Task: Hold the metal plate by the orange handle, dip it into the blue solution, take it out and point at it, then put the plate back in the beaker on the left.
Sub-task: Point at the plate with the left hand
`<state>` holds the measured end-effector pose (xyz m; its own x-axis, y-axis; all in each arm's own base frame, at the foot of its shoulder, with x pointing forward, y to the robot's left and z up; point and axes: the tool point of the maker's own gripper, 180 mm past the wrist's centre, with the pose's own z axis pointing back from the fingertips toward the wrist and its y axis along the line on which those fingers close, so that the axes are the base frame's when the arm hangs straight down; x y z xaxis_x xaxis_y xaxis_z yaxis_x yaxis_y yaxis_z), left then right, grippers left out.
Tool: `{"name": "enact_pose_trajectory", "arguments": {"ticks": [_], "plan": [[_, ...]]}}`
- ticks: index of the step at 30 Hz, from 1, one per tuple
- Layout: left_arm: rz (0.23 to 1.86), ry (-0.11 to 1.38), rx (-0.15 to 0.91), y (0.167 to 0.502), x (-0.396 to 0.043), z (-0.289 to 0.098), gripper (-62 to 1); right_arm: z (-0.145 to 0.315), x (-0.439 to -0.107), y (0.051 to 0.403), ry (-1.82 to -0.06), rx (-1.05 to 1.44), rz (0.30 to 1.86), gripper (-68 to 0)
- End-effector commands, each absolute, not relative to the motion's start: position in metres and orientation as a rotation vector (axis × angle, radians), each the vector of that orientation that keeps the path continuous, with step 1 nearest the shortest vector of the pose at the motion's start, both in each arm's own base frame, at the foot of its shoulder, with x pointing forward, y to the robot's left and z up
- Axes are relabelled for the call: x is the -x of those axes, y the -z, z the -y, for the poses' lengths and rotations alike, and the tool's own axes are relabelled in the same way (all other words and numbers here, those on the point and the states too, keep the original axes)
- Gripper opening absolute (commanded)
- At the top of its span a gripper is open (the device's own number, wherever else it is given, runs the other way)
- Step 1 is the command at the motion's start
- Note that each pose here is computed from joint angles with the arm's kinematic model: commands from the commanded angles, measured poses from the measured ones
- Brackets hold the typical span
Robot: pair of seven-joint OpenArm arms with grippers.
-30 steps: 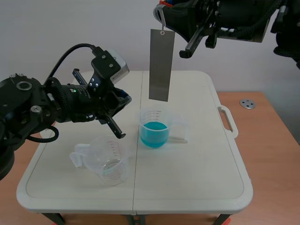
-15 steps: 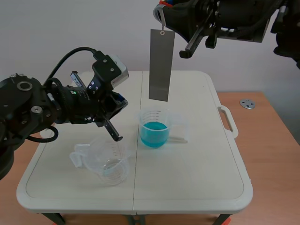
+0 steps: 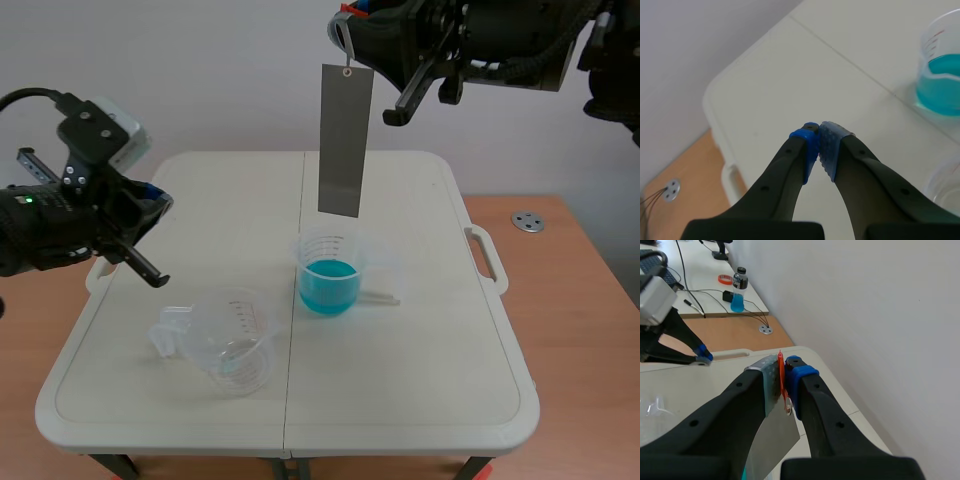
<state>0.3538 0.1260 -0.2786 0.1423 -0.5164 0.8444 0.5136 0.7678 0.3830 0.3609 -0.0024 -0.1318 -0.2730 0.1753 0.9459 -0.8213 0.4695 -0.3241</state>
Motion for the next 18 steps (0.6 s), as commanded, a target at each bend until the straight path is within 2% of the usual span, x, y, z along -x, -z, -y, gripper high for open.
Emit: {"name": "enact_pose_trajectory", "arguments": {"ticks": [1, 9, 18], "plan": [[1.243, 0.738, -0.01, 0.269, -0.347, -0.138, -58.0, 0.002, -0.362, 0.113, -1.071, -0.592, 1.612, -66.2], [1.158, 0.658, -0.047, 0.275, -0.299, -0.215, -58.0, 0.002, -0.362, 0.113, -1.071, -0.592, 1.612, -66.2], [0.982, 0.591, -0.151, 0.296, -0.235, -0.286, -58.0, 0.003, -0.363, 0.115, -1.066, -0.592, 1.607, -66.2]]}}
